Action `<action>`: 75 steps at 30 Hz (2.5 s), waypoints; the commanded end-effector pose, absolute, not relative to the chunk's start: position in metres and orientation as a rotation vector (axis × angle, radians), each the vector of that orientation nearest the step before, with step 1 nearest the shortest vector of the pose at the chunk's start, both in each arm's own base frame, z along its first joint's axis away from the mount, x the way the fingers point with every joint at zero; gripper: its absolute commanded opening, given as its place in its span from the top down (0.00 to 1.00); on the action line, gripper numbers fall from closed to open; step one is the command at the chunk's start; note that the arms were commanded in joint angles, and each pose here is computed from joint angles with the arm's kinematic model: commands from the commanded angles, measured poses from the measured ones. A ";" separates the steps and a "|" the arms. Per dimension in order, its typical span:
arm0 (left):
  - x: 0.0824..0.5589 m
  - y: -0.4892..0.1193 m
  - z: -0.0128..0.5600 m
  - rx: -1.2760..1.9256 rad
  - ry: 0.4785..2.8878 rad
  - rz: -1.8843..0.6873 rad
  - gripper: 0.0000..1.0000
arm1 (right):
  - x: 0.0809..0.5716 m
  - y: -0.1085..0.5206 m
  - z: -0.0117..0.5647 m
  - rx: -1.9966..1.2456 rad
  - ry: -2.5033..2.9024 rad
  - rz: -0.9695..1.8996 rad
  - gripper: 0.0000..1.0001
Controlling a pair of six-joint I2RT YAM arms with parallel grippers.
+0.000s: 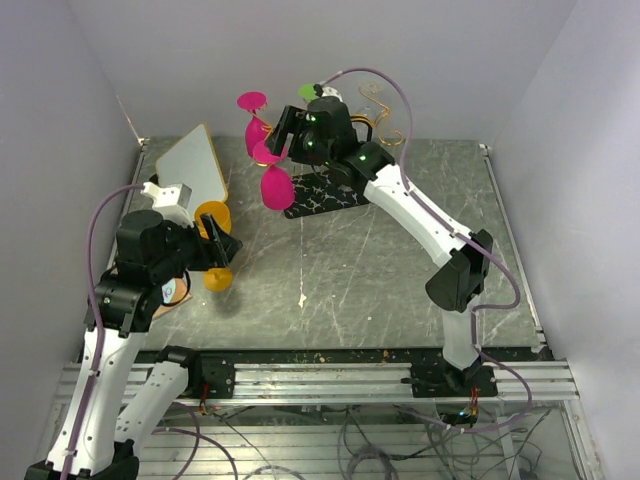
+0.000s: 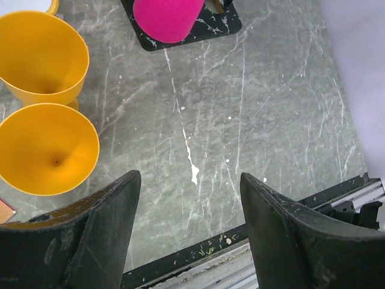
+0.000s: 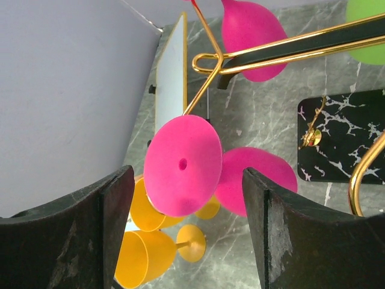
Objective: Take the wine glass off the wine glass rack
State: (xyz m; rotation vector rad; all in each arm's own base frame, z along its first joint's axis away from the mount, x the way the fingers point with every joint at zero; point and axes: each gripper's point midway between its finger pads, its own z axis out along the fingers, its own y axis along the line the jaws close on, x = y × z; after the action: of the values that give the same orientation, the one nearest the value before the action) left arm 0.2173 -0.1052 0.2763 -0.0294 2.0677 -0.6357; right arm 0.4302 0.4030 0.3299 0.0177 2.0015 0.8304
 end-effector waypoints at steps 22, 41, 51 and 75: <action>0.207 -0.098 0.301 0.044 1.990 -0.588 0.22 | 0.446 0.415 0.303 0.091 2.047 0.752 0.57; 0.208 -0.094 0.302 0.035 1.991 -0.561 0.22 | 0.447 0.408 0.313 0.143 2.012 0.757 0.79; 0.209 -0.094 0.301 0.036 1.999 -0.557 0.22 | 0.445 0.404 0.325 0.192 1.987 0.781 0.91; 0.213 -0.086 0.308 0.021 2.003 -0.497 0.21 | 0.408 0.414 0.369 0.200 1.897 1.194 1.00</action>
State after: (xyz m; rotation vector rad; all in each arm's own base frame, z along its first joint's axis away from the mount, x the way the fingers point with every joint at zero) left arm 0.2139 -0.0925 0.2949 0.0246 2.0373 -0.5344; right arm 0.4141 0.4124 0.3334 0.2184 1.9761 1.0662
